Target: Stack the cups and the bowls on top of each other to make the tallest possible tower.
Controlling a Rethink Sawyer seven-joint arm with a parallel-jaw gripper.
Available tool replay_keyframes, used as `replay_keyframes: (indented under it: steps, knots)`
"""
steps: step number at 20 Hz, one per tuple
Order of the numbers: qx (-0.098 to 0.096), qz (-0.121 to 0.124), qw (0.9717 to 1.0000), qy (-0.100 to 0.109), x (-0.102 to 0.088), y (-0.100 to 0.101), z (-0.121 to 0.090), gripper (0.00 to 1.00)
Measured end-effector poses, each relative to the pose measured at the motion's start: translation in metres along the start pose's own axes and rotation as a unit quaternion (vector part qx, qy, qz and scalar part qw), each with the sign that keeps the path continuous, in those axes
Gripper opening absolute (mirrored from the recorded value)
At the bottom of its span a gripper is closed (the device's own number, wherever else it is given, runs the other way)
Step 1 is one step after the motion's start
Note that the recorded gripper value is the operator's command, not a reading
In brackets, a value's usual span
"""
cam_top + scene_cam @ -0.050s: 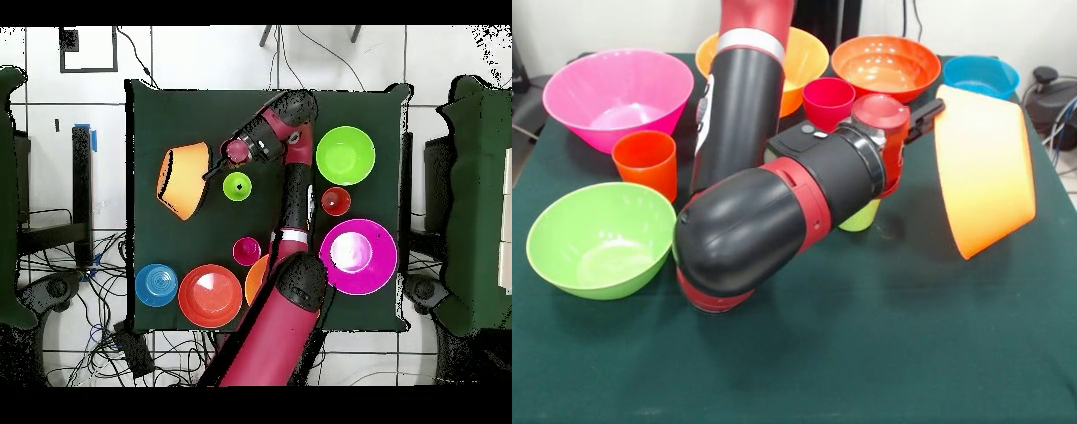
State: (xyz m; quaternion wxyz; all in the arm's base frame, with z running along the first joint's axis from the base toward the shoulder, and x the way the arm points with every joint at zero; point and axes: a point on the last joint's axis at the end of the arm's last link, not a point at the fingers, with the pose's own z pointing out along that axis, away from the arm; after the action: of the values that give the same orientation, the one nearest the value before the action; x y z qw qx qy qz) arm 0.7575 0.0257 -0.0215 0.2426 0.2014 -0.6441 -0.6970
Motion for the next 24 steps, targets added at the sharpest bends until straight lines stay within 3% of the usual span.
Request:
replay_keyframes:
  steps: [6,7,24]
  knots:
    - [0.006,-0.012,0.9998,-0.015,-0.0001,0.0005,-0.0077,0.00]
    - [0.007,-0.013,0.9997,-0.017,-0.0004,0.0005,-0.0088,1.00]
    - [0.007,-0.023,0.9994,-0.025,-0.0089,0.0011,-0.0046,1.00]
